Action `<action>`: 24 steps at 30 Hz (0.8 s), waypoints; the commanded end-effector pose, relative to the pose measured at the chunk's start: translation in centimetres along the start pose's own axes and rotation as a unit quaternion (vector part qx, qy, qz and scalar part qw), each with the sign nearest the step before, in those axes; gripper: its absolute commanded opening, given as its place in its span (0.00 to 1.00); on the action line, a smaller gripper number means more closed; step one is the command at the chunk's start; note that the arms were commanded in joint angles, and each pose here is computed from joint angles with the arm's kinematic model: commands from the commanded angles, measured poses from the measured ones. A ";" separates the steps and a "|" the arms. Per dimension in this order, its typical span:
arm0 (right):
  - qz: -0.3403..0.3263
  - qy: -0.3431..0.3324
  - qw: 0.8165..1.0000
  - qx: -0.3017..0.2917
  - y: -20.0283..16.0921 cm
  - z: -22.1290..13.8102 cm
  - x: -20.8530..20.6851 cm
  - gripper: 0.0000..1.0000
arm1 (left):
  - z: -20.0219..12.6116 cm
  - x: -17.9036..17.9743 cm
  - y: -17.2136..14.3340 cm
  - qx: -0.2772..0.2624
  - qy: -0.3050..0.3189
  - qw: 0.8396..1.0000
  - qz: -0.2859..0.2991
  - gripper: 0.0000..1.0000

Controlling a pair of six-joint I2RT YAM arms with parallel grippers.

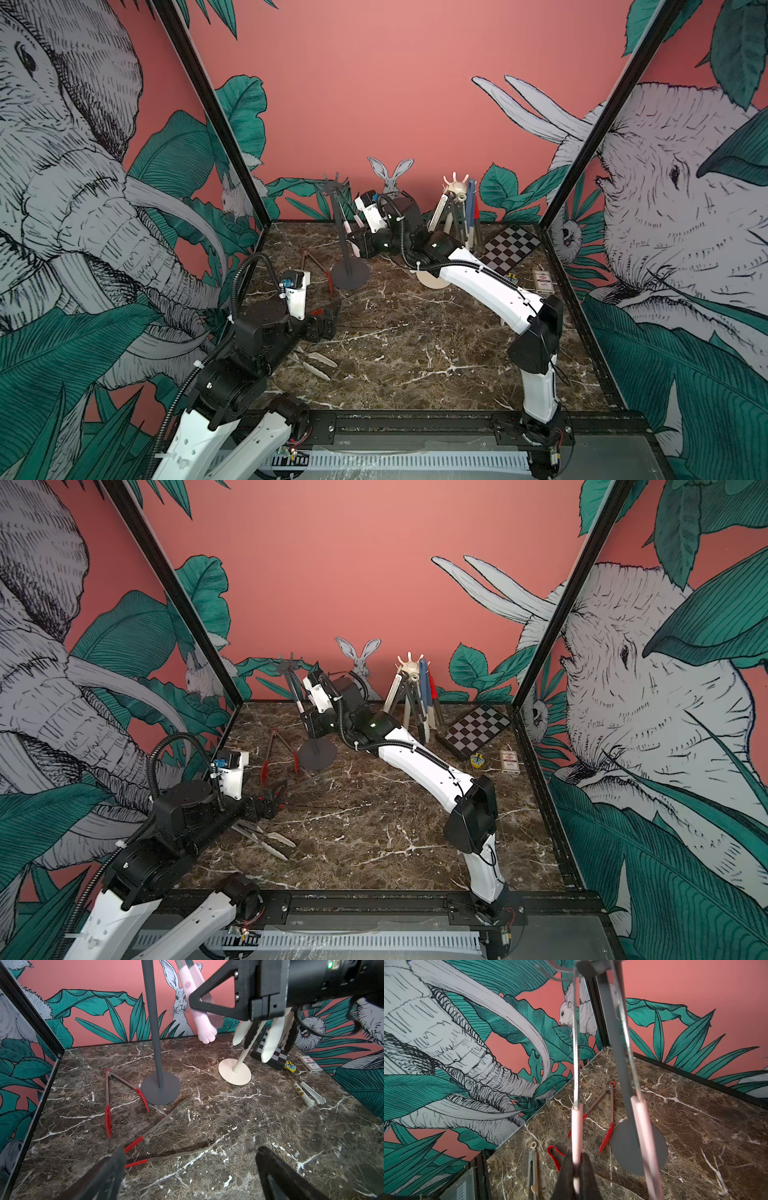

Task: Hang food tongs on kitchen utensil racks
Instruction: Hang the food tongs on the rack.

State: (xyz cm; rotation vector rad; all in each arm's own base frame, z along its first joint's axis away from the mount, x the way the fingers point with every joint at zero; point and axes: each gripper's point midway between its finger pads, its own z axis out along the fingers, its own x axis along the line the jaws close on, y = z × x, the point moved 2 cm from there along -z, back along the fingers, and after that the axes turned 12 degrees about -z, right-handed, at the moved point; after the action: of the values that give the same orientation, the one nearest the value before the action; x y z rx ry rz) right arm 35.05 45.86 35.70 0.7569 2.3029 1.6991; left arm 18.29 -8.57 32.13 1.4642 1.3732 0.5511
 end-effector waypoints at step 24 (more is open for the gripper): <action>0.056 -0.029 0.998 -0.008 -2.2 -8.7 0.1 0.64 | 2.0 -1.6 3.1 -0.037 -0.018 0.999 0.003 0.99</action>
State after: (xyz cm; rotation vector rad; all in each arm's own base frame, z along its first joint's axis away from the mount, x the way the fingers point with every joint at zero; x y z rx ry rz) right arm 31.35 40.01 34.34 0.9196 2.3333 1.6407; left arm 20.74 -10.12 32.52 1.4646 1.3546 0.5563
